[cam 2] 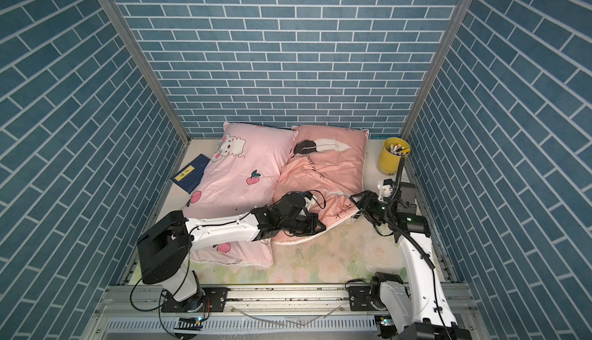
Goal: Zip up pillowcases
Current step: Zip the zipper on the pillowcase.
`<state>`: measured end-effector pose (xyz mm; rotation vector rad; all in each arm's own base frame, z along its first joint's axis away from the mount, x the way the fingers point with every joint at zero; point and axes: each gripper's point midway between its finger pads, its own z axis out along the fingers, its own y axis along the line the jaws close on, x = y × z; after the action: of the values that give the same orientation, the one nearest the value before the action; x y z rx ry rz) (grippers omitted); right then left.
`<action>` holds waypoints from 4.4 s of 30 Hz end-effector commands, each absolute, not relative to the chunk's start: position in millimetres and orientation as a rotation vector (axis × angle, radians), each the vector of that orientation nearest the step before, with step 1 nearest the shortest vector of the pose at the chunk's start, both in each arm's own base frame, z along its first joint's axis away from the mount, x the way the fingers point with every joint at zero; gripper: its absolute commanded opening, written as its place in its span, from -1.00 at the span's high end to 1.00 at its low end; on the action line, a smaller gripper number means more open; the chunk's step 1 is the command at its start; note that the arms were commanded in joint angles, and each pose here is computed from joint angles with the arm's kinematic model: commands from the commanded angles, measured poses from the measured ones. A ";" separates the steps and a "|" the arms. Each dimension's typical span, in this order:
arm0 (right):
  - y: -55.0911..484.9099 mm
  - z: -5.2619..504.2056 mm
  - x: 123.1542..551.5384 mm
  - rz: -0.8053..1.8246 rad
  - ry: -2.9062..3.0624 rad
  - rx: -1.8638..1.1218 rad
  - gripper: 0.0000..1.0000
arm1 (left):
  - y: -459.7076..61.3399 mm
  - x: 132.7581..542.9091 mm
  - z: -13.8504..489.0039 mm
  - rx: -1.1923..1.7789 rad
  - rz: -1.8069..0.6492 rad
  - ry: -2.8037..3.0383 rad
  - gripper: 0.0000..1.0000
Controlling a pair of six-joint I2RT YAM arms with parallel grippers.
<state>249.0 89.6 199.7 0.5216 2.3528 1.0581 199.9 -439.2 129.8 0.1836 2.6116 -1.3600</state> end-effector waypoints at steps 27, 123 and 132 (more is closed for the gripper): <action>97.3 268.3 216.5 0.993 2.307 0.274 -0.18 | -467.8 335.2 196.5 0.072 -1.442 2.485 1.00; 122.8 148.8 236.5 1.095 2.270 0.553 0.88 | -465.8 219.4 142.8 -0.064 -1.516 2.621 1.00; 104.4 151.2 230.6 0.940 2.304 0.563 1.00 | -452.6 207.9 133.7 0.031 -1.420 2.692 1.00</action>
<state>226.9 117.5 137.5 0.5666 2.3255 1.0421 219.4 -465.0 136.0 -0.0440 2.6502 -1.4876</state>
